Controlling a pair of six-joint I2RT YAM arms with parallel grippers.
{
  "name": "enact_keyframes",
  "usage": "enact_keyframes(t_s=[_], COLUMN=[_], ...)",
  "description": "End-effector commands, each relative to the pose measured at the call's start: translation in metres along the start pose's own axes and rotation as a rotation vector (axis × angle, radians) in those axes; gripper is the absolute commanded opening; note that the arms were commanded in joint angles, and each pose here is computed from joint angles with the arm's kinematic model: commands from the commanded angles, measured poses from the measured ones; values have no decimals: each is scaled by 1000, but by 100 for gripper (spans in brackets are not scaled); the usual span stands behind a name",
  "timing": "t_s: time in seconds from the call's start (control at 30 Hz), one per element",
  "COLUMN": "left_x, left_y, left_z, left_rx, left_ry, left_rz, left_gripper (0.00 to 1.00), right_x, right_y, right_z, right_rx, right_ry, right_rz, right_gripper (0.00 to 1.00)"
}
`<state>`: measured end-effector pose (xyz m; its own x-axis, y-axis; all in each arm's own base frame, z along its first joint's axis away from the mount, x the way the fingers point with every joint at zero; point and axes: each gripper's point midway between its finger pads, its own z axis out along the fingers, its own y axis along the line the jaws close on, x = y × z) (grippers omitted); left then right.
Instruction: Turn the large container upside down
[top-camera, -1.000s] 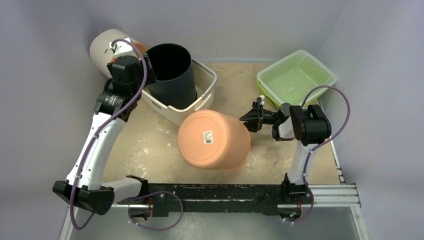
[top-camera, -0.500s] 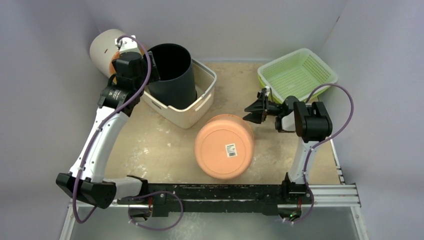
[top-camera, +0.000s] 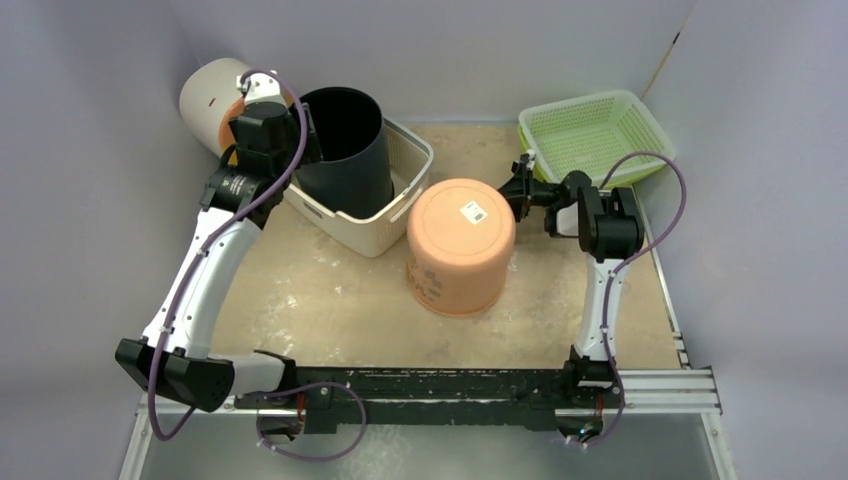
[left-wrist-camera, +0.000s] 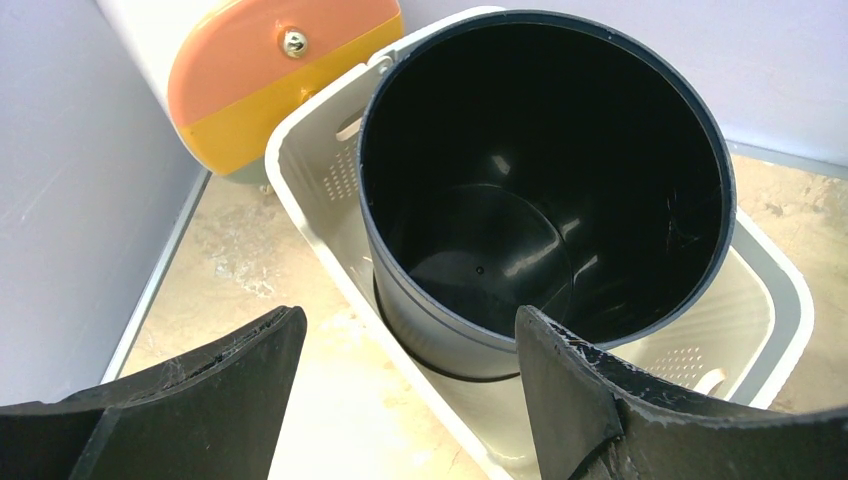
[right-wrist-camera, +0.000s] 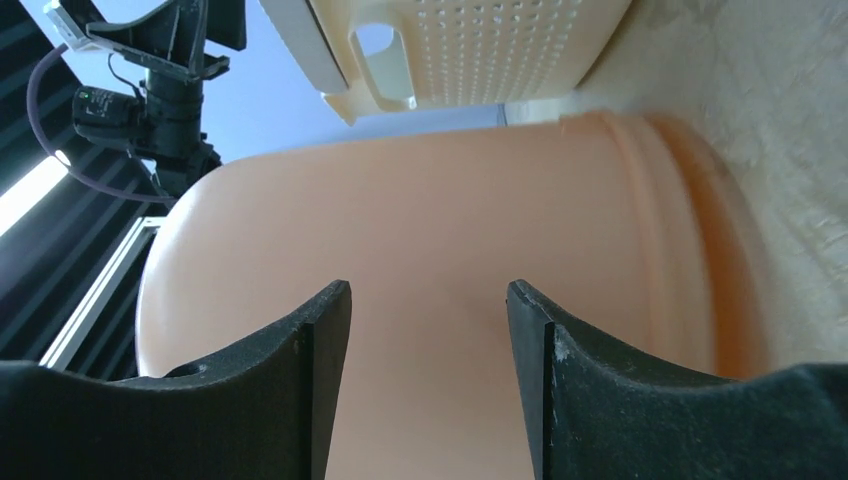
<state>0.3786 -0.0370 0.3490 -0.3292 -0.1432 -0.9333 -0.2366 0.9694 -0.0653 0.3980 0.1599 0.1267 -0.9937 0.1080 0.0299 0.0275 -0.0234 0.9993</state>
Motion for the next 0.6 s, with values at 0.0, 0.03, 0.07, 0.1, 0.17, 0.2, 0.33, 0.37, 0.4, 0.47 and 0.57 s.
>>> enact_keyframes(t_s=[0.0,0.03,0.07,0.1,0.17,0.2,0.33,0.37,0.4,0.47,0.57], left_x=[-12,-11,-12,-11,-11,-10,-8,-7,-7,-7,-7], left_y=[-1,-2,-2,-2,-4,-5,-9,-10,-10,-11,-11], left_z=[-3,-2,-1,0,2,3,8,9,9,11,11], left_rx=[6,5,4,4,4,5,14,16,19,19,20], left_ry=[-39,-37,-38,-34,-33,-32,-25,-22,-22,-20,-20], left_rz=[-2,-2,-4,-2,-4,-4,-8,-9,-9,-8,-6], left_gripper=[77,77,77,77,77,77,77,77,77,77,77], right_x=[-25,-28,-30,-31,-32,-32,-35,-36,-37,-39,-46], right_y=[46,50,56,63,80,88,127,136,144,158,173], right_z=[-19,-20,-19,-18,-17,-17,-17,-16,-16,-16,-16], right_rx=[-82,-83,-85,-87,-88,-89,-111,-121,-133,-149,-169], right_ry=[-130,-128,-125,-122,-111,-107,-109,-113,-118,-123,-131], right_rz=[-502,-522,-547,-576,-628,-650,-738,-756,-766,-797,-837], right_gripper=[61,61,61,61,61,62,62,62,62,62,62])
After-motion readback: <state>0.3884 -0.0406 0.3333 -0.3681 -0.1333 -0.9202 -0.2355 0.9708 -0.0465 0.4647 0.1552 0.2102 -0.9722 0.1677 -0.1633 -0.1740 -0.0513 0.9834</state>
